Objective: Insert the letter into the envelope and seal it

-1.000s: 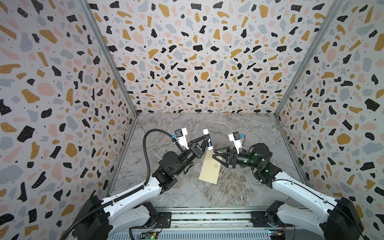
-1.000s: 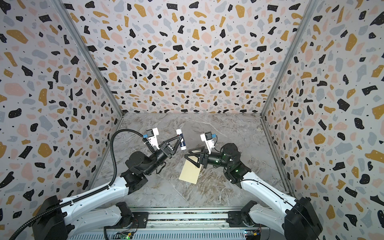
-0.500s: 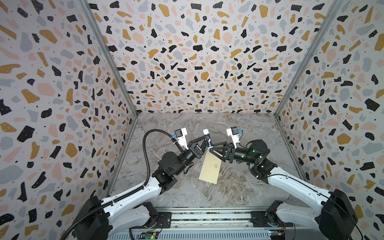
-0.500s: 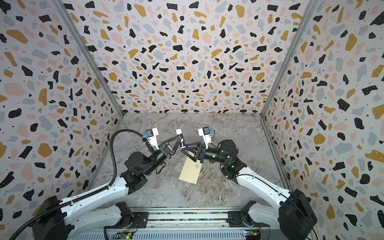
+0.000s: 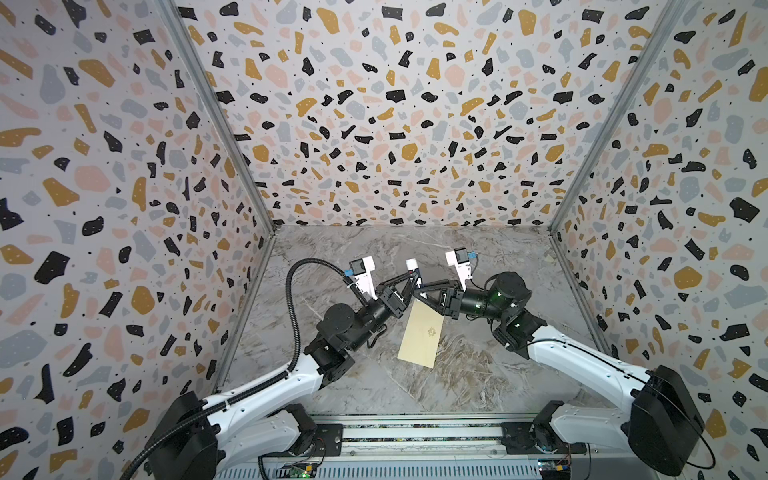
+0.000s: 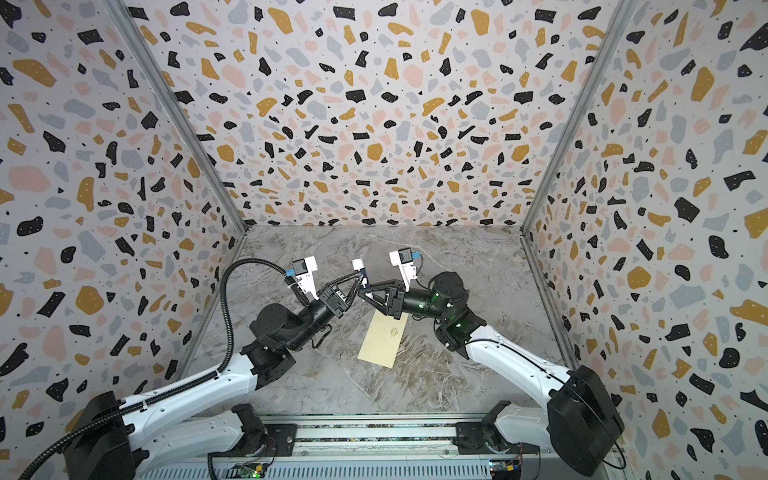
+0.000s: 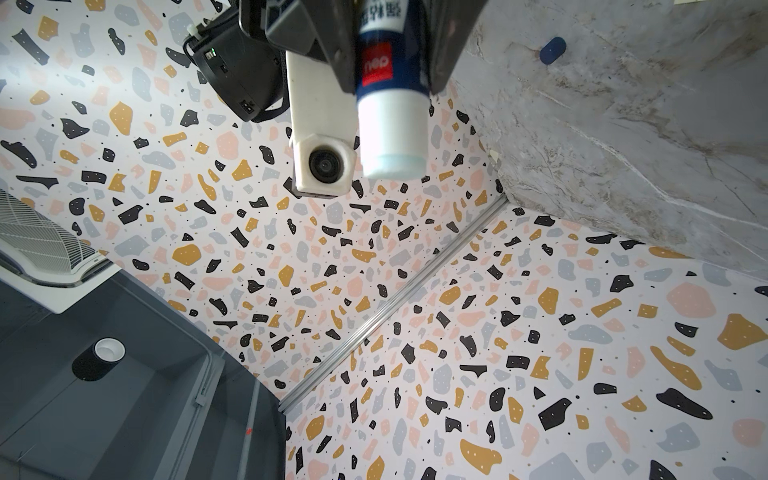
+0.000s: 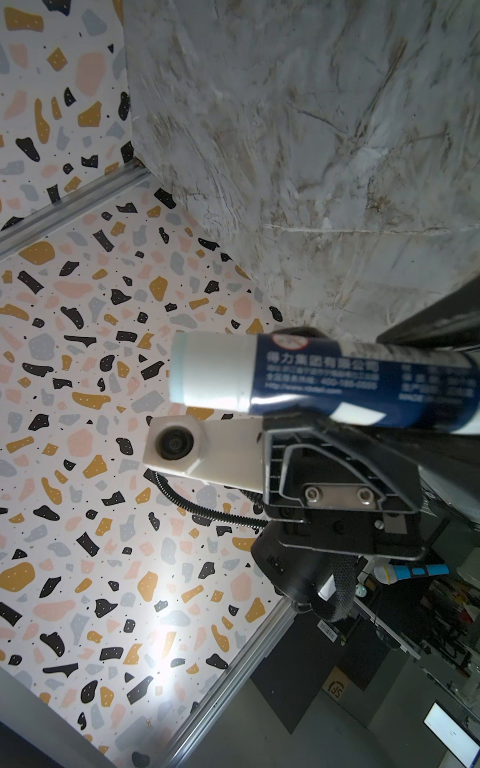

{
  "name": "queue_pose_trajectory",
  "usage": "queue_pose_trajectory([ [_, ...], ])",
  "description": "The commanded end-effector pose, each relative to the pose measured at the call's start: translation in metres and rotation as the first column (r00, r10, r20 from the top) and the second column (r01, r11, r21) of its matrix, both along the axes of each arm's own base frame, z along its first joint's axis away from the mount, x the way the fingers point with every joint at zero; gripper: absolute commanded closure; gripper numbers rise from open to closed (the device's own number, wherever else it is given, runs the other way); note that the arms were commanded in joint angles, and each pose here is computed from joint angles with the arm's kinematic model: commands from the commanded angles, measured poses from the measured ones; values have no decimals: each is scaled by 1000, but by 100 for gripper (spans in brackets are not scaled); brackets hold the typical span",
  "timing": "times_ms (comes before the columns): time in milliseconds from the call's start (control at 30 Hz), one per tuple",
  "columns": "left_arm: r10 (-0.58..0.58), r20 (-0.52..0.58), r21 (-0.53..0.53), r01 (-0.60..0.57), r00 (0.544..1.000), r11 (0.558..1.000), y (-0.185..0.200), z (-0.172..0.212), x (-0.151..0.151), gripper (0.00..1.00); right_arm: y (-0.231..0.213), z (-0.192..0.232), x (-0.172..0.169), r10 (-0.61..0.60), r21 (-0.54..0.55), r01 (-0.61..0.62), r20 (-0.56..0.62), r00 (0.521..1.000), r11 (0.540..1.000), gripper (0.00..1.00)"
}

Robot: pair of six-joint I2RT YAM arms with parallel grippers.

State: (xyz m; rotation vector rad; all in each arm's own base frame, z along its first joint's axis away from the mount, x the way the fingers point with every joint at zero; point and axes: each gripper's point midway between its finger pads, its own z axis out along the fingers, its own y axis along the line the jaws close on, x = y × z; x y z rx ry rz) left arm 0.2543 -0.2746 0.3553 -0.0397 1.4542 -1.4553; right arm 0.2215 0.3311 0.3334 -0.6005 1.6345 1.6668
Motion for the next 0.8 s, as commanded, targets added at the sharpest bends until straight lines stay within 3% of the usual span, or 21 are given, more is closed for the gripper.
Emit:
queue_pose_trajectory([
  [0, -7, 71, -43, 10, 997, 999, 5, 20, -9, 100, 2, 21, -2, 10, 25, -11, 48, 999, 1000, 80],
  [133, -6, 78, -19, 7, 997, 1000, 4, 18, -10, 100, 3, 19, 2, -8, -7, 9, 66, 998, 1000, 88],
  [333, 1, 150, 64, -10, 989, 998, 4, 18, -14, 56, 2, 19, 3, -2, -63, 10, 134, 991, 998, 96],
  [433, -9, 183, 83, -7, 983, 997, 4, 21, -18, 41, 2, 20, 0, 26, -78, -13, 156, 987, 997, 97],
  [600, -9, 208, 90, -10, 978, 996, 6, 25, -20, 40, 1, 20, -8, 71, -83, -58, 175, 982, 995, 97],
  [767, -3, 216, 83, -15, 976, 996, 9, 27, -20, 47, 1, 20, -13, 101, -87, -86, 184, 978, 993, 97],
])
